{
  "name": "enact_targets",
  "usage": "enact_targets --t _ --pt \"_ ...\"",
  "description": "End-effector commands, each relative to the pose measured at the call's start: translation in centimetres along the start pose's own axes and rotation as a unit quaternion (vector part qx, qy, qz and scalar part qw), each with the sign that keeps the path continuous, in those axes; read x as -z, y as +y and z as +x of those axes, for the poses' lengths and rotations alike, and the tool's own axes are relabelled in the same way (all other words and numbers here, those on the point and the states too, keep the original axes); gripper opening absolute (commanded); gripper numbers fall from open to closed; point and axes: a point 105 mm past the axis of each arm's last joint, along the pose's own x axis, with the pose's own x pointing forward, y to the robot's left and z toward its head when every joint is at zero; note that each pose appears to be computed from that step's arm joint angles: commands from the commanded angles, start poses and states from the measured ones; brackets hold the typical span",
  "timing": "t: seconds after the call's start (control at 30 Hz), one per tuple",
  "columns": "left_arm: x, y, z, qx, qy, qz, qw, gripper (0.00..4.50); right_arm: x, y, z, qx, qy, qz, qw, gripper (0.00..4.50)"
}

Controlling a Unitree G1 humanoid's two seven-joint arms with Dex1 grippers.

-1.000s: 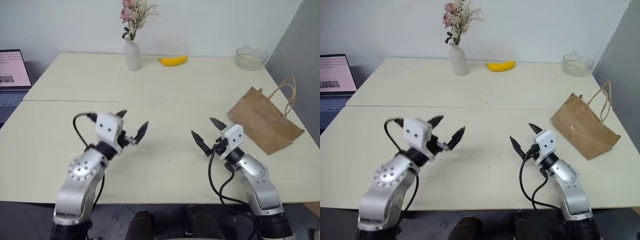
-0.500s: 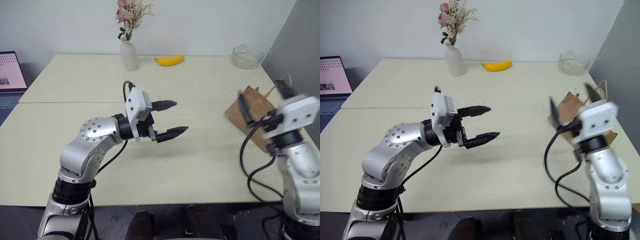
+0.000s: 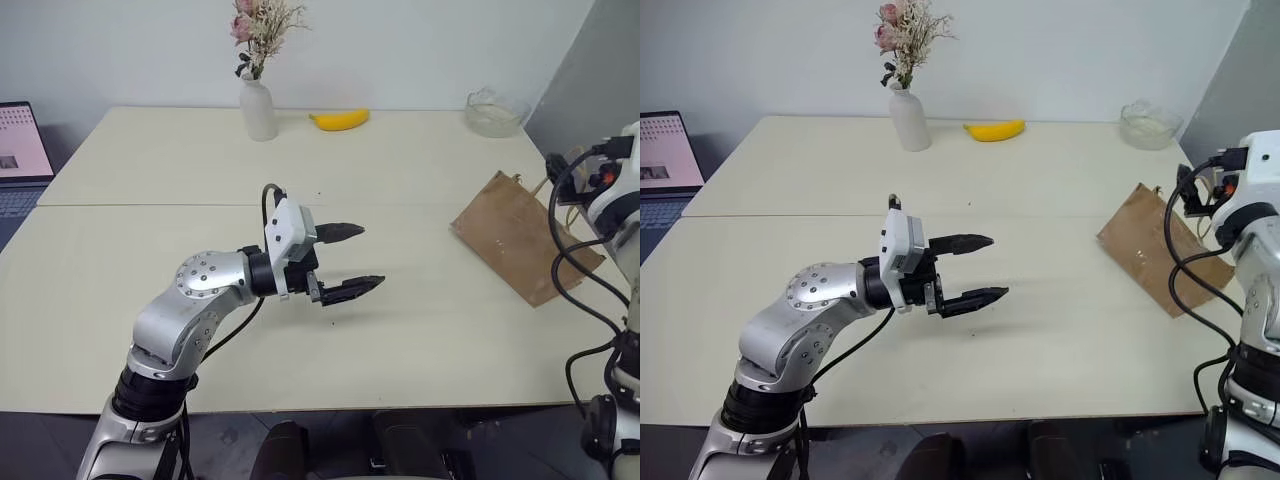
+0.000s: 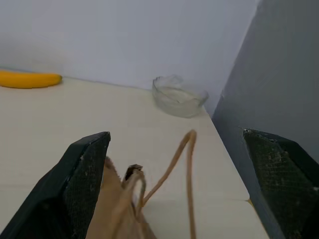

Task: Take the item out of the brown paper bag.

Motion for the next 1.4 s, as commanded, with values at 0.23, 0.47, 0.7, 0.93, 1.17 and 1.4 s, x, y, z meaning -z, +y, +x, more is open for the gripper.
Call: enact_targets --t 0.23,0.47,0.7,0.93,1.17,1.4 --pt "-1.4 -0.6 -0.1 0.005 -0.021 0.017 1.000 4.34 -0.4 -1.1 1.3 -0.015 0.029 0.057 0.998 3.17" --pt "-1.7 -0.6 -0.2 0.010 -0.026 0.014 1.000 4.34 -0.7 -1.1 1.2 -0.019 0.024 0.031 0.999 0.69" --pt "-1.3 -0.2 -0.7 -0.002 -0.013 0.012 1.000 4.34 -2.6 0.9 1.4 -0.089 -0.021 -0.074 0.993 0.01" --pt "0.6 -0.2 -2.6 -0.058 0.012 -0.014 0.998 4.34 -4.9 6.1 2.7 -0.216 -0.090 -0.195 0.953 0.01" --pt "2.4 -0.1 -6.0 -0.185 0.017 -0.043 0.982 4.34 -7.7 13.1 5.9 -0.307 -0.170 -0.223 0.909 0.01" --pt "4.4 -1.0 -9.3 -0.304 0.038 -0.051 0.951 4.34 -9.2 22.6 6.7 -0.406 -0.229 -0.223 0.856 0.01"
